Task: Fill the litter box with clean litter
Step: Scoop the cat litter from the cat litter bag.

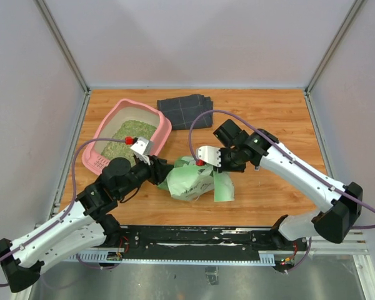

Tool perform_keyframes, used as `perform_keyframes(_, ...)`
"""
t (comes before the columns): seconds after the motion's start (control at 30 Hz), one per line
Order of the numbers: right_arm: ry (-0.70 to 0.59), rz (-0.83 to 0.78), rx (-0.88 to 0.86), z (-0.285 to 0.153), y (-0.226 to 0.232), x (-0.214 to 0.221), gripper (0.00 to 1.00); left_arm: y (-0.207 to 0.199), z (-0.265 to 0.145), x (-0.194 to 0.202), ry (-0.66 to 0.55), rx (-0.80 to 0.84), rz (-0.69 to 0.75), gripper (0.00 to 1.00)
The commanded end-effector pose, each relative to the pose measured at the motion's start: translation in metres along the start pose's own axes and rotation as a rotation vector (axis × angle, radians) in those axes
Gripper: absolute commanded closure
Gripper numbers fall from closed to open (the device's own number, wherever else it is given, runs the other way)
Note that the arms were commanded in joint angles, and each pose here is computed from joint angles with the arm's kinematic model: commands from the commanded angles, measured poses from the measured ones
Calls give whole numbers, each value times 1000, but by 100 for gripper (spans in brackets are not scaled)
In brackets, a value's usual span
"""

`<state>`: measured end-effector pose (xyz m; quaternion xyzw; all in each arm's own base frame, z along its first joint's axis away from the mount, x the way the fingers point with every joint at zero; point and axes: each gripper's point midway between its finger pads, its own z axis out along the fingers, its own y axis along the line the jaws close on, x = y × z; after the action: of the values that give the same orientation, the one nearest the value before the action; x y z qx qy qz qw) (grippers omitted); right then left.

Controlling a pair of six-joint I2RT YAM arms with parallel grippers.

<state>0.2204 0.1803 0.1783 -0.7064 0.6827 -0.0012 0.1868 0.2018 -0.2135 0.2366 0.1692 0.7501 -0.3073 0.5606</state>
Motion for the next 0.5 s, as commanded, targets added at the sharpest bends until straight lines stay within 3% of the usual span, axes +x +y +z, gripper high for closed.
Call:
perform_keyframes(0.0, 14, 55, 104, -16, -11, 15, 99, 13, -4, 12, 56, -124, -176, 58)
perform_keyframes(0.23, 36, 41, 137, -30, -8, 27, 99, 44, 4, 53, 152, -331, -273, 63)
perform_keyframes(0.47, 91, 0, 132, -24, -6, 31, 99, 41, 42, 86, 196, -313, -309, 73)
